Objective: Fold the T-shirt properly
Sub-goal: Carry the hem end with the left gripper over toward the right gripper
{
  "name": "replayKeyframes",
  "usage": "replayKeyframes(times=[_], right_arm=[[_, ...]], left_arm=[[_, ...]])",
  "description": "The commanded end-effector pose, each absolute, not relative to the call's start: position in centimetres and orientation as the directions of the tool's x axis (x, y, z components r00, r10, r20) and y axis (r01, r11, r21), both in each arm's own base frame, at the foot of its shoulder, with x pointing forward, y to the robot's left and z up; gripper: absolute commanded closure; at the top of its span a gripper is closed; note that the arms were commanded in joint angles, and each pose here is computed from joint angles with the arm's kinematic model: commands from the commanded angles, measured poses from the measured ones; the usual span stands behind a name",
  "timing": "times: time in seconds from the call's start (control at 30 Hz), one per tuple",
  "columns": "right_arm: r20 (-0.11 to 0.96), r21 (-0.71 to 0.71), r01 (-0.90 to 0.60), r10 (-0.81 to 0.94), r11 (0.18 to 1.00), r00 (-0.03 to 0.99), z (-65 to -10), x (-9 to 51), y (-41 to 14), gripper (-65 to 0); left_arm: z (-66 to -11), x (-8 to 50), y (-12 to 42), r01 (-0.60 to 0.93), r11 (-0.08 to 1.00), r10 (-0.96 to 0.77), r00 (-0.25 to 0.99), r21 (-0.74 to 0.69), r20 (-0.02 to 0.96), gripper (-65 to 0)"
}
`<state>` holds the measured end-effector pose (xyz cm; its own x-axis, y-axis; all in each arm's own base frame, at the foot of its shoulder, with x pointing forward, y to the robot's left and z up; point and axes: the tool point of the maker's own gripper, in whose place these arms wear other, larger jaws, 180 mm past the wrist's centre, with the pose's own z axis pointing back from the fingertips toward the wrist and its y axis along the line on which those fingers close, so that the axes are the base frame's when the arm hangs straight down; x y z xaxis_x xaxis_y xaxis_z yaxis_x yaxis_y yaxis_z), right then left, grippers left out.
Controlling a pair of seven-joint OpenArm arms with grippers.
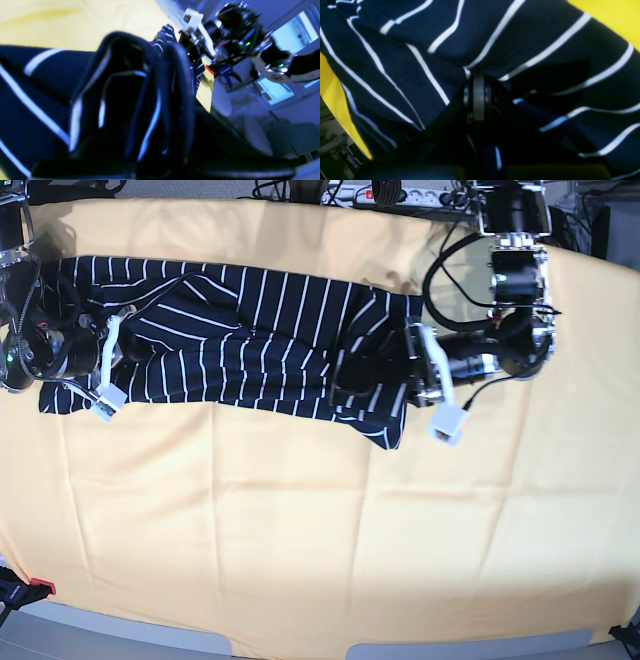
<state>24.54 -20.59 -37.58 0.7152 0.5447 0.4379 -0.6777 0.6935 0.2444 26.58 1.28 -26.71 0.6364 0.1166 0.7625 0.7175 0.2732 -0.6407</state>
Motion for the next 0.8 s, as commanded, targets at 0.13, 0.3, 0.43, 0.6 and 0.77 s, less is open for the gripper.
replayKeyframes(times=[0.13,0.3,0.43,0.6,0.77], right_arm=[[0.457,0.232,-0.692,0.551,0.684,0.698,-37.0,24.9,-20.6,0.0],[0.457,0.232,-0.692,0.551,0.684,0.698,-37.0,24.9,-20.6,0.0],[0.455,0.232,-0.692,0.552,0.684,0.698,-37.0,24.9,-20.6,0.0],[0.451,0.232,-0.692,0.554,0.684,0.699,-37.0,24.9,-20.6,0.0],[0.451,0.231,-0.692,0.555,0.684,0.699,-37.0,24.9,-20.6,-9.4]], left_arm=[[-25.6,27.2,-2.5,0.746,0.25,0.159,0.598,-0.618,0.786,0.0],[-25.8,28.2,-3.6,0.74,0.3,0.183,0.575,-0.602,0.797,0.0],[-25.2,27.6,-4.5,0.747,0.253,0.191,0.585,-0.615,0.788,-9.4],[-25.5,24.7,-7.1,0.764,0.139,0.087,0.624,-0.63,0.776,-37.1],[-26.0,25.7,-7.4,0.773,0.203,0.093,0.596,-0.601,0.798,-36.9]])
